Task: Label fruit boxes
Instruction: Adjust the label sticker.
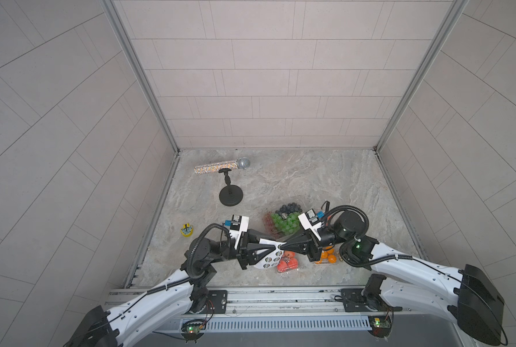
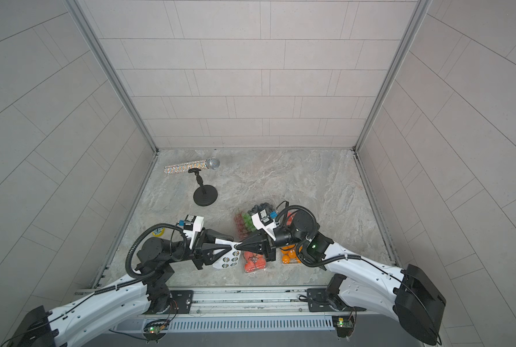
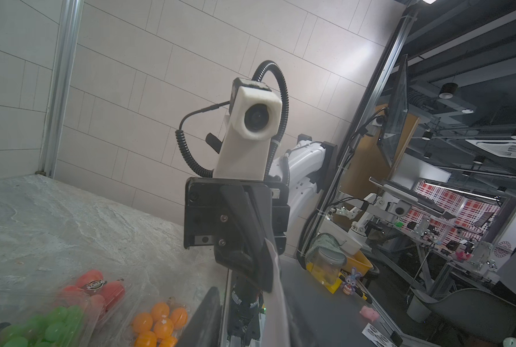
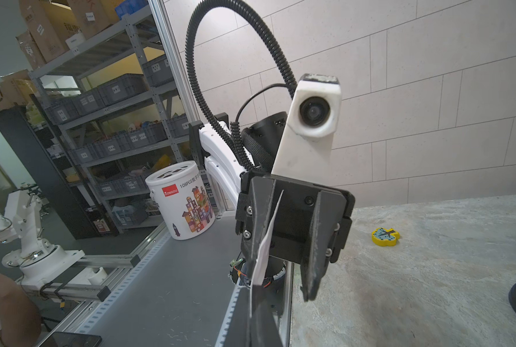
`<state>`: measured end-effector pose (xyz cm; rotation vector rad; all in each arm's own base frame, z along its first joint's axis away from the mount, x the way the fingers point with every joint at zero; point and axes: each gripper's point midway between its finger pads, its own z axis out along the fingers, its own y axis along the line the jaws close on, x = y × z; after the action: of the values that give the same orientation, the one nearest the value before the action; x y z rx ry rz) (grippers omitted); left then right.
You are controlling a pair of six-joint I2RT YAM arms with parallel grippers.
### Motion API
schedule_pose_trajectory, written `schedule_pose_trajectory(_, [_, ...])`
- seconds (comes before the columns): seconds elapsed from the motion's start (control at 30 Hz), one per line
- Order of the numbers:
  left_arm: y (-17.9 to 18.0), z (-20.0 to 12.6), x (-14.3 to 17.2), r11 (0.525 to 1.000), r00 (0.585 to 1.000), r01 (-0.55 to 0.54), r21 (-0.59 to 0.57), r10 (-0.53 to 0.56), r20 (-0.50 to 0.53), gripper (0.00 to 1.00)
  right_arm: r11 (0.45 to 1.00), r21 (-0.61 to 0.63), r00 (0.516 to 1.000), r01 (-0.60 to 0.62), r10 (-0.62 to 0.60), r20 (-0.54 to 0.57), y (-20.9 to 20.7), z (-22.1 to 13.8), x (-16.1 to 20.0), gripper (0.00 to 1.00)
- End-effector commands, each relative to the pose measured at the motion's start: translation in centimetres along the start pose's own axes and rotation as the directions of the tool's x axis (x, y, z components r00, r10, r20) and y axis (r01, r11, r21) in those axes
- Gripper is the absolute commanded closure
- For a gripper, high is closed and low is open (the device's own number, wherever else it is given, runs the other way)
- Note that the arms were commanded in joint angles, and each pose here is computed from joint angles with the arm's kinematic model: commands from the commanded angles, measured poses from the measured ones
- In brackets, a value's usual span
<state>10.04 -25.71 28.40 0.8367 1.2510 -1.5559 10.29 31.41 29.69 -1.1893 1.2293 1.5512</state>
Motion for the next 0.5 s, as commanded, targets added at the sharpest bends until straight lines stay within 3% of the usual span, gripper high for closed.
schedule_pose_trajectory(0.0, [-1.0,0.23,-0.41,0.998,1.0,-0.025,0.059,0.025,-0.001,0.66,0.999,-0.011,0.999,0.042,-0.042,0.008,0.59,-0.02,-0.55,1.0])
schedule_pose_trajectory(0.47, [-0.74,0.55,0.01,0.998,1.0,-0.007,0.069,0.008,-0.016,0.79,0.998,0.013,0.999,0.054,-0.054,0.001,0.44,-0.22,-0.53,1.0])
